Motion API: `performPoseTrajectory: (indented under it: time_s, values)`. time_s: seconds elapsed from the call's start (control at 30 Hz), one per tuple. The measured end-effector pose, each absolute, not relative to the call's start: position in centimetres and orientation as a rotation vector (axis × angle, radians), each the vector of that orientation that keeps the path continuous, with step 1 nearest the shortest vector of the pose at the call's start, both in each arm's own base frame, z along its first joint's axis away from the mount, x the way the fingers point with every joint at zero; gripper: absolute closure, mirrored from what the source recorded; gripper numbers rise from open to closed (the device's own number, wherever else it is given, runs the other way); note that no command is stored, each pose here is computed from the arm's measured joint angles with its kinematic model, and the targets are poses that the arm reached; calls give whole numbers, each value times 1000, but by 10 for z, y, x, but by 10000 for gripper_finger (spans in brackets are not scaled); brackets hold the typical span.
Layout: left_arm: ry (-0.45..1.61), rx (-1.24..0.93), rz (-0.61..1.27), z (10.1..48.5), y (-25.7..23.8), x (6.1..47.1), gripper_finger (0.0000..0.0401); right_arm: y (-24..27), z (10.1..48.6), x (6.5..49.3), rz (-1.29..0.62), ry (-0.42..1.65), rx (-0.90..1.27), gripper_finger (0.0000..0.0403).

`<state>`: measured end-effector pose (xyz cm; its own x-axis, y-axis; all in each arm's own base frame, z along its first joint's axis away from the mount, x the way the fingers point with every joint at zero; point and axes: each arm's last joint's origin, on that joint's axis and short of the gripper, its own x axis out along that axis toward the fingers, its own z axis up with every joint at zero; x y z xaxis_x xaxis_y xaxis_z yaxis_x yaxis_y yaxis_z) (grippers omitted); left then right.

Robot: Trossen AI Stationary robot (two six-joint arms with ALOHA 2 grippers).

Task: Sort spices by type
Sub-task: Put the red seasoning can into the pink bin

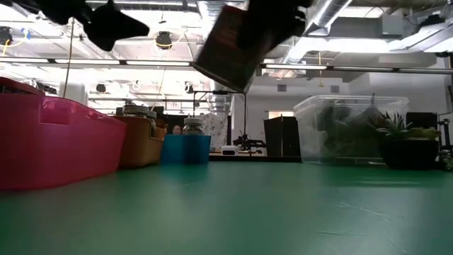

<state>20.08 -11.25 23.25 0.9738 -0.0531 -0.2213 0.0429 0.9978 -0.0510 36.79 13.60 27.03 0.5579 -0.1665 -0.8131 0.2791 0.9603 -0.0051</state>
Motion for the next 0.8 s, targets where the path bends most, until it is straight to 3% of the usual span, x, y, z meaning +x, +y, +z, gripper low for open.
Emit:
performPoseTrajectory:
  time_s: [0.47, 0.8]
  values:
    - [208, 72, 11, 261, -117, 244, 94, 134, 279, 382, -173, 822, 59, 165]
    - [273, 79, -38, 257, -117, 278, 83, 153, 279, 375, -126, 814, 46, 165]
